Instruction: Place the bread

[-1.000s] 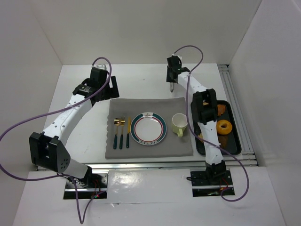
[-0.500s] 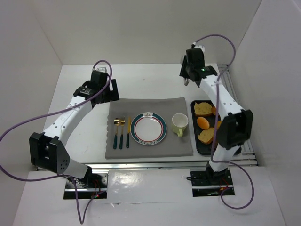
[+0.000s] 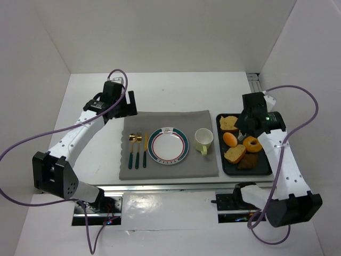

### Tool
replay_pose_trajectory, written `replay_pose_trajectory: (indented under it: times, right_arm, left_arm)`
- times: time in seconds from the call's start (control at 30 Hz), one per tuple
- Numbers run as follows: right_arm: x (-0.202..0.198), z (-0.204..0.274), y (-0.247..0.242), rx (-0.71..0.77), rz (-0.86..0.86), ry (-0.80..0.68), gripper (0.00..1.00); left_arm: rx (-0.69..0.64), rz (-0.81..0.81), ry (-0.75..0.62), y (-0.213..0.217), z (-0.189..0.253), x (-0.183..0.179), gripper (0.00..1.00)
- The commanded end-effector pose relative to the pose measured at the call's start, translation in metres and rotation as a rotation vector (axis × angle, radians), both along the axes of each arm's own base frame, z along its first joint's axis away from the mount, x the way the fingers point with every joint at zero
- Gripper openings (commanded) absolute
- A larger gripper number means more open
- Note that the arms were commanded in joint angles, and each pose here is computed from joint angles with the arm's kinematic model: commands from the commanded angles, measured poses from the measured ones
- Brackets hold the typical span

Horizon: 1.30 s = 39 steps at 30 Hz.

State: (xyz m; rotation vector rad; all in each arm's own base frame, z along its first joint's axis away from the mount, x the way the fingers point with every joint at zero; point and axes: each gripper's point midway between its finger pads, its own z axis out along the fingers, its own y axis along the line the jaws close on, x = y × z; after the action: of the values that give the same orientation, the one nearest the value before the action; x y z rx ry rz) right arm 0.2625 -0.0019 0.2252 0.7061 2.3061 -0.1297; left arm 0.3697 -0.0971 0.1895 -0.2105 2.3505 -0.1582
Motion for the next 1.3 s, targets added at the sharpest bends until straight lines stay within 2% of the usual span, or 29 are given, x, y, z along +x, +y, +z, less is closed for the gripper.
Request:
replay_pose_trajectory:
  times: [0.0,0.13,0.47,0.73,0.93,1.03,1.13,1.27]
  right_arm:
    - [-0.023,-0.025,-0.015,0.023,-0.085,0.108,0.53]
    - [-0.01,-0.036,-0.025,0.022,-0.074,0.134,0.55]
    - [0.031,-0.036,-0.042,0.055,-0.051,0.037,0.58]
    - [0.048,-0.057,-0.045,0.086,-0.043,0.032,0.58]
    - [0.046,-0.073,-0.046,0.108,-0.066,0.059,0.58]
    - [0.046,-0.072,-0.05,0.106,-0.087,0.044,0.45]
    - [0.046,-0.06,-0.054,0.085,-0.1,0.015,0.26]
    - [0.044,-0.038,-0.056,0.068,-0.096,-0.025,0.22]
  left_arm:
    - [-0.032,-0.038,-0.011,-0.009,0.0,-0.001,0.97]
    - [-0.035,-0.054,-0.001,-0.014,-0.003,-0.002,0.95]
    - [-0.037,-0.07,0.019,-0.019,-0.01,-0.004,0.97]
    - [-0.032,-0.088,0.037,-0.026,-0.017,-0.005,0.97]
    - [-0.035,-0.104,0.052,-0.032,-0.021,-0.004,0.97]
    - [-0.035,-0.113,0.052,-0.035,-0.021,-0.005,0.97]
    - [-0.035,-0.113,0.052,-0.035,-0.021,-0.005,0.97]
    - [-0.029,-0.107,0.048,-0.035,-0.02,-0.002,0.97]
